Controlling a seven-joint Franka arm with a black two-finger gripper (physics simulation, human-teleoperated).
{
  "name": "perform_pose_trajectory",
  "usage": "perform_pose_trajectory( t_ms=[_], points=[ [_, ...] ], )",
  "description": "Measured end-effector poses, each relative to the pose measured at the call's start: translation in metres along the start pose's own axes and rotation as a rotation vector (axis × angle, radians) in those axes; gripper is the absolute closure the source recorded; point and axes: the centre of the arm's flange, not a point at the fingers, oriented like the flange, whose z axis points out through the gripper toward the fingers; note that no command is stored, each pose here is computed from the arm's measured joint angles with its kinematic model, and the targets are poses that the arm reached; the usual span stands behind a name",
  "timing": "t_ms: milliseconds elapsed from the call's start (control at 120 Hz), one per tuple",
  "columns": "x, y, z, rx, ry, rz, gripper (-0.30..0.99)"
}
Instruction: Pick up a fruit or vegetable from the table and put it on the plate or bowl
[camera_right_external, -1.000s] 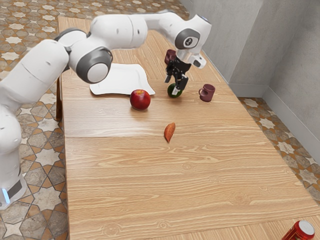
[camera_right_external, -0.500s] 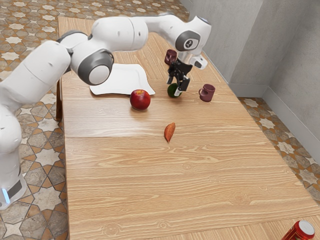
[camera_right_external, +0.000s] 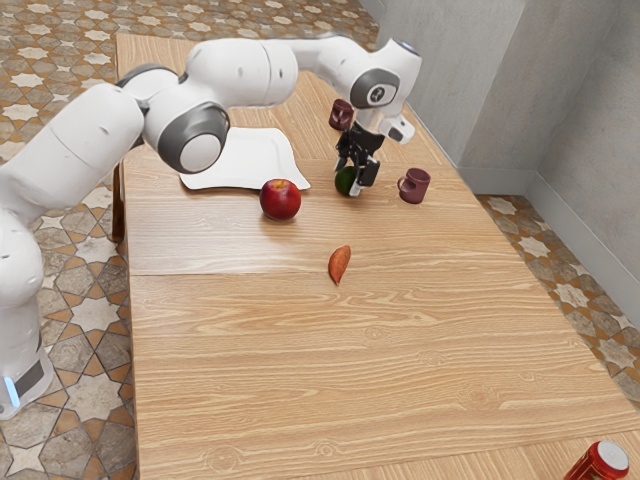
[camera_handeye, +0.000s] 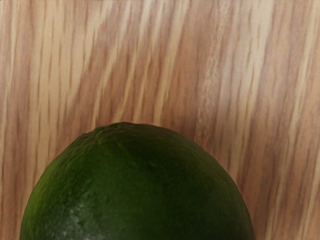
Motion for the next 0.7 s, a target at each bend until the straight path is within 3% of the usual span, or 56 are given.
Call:
perform_pose_trajectory(
  t_ms=[258,433,700],
  points=[
    [0.0022,-0.0004,0.0029,0.002,0.007,0.001,0.01],
    [0.0008,0.0001,0.0018,0.003,0.0,0.001,0.29],
    [-0.0036,-0.0003,-0.0004,0.002,-0.022,-0.001,0.31]
  ],
)
